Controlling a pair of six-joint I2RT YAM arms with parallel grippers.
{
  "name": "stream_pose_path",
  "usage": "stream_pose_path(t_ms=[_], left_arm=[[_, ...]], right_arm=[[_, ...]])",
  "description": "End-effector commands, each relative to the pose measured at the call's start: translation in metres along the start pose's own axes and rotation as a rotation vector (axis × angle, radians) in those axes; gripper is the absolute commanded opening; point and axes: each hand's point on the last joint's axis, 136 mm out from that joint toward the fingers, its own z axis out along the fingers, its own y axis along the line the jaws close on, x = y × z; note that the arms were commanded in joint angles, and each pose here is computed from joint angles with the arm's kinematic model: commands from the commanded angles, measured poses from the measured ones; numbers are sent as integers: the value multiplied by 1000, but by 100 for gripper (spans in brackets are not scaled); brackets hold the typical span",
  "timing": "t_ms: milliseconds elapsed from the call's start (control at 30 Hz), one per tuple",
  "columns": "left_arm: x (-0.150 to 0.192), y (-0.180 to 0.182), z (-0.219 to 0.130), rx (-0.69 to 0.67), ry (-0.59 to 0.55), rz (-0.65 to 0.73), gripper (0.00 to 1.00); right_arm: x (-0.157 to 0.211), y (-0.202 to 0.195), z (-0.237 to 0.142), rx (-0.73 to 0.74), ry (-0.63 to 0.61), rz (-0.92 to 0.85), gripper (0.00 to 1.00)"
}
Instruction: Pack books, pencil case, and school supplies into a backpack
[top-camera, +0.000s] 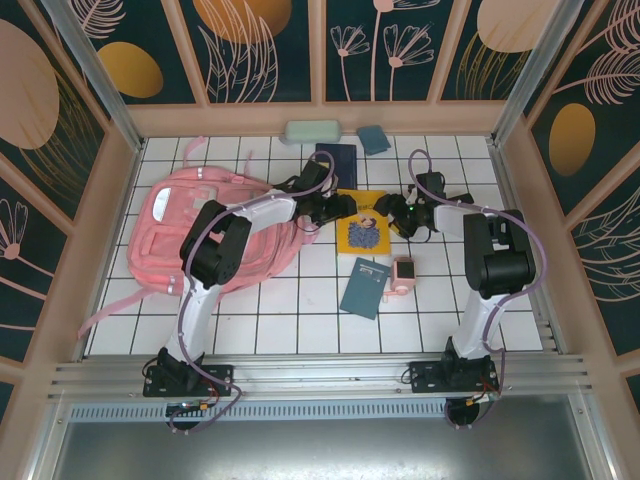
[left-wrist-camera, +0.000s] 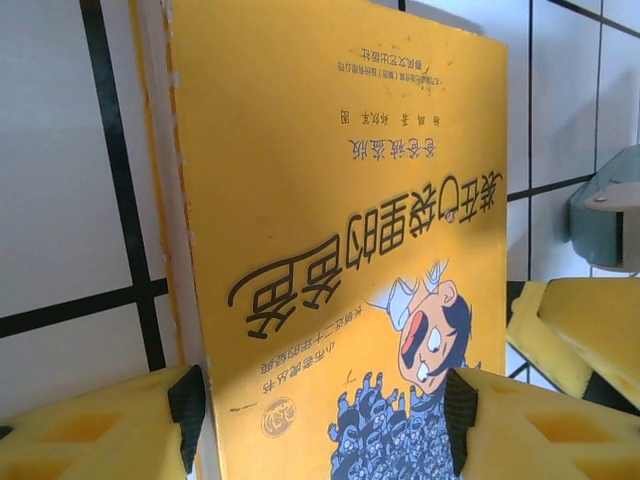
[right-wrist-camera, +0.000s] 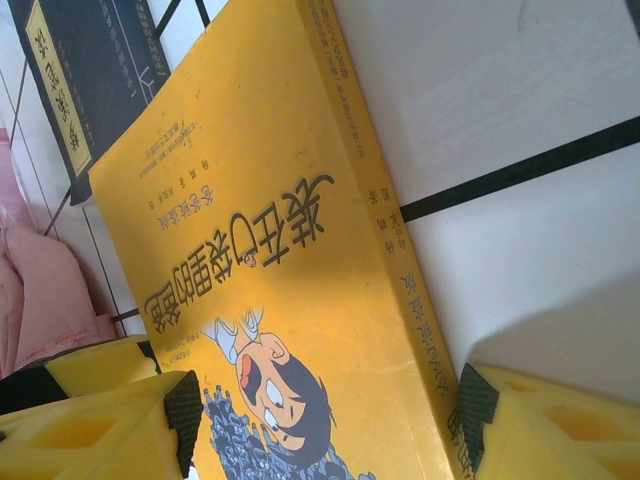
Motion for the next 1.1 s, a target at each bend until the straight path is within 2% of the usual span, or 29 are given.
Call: stream_pose_path(t_ms=[0,200,367,500,767,833,1067], left_arm=[[5,-31,4,149,30,-6,65],[-4,-57,-16,220,-8,36,61],[-2,-65,-19,268,2,30,54],[3,-63,-16,293,12,21,45],[11,-45,-8,247,25,20,37],[11,-48,-11,260,18,27,40],[7,-81,-34,394,4,41,62]], right_arm=[[4,17,4,-53,36,-28,70],[5,15,5,-48,38,-24,69],[6,13,6,-44,39,-20,69],[6,17,4,-59,37,-25,69],[6,39,-7,-149,43,-27,65],[5,39,-9,-144,38,-28,65],[6,35,-7,-142,47,-8,65]])
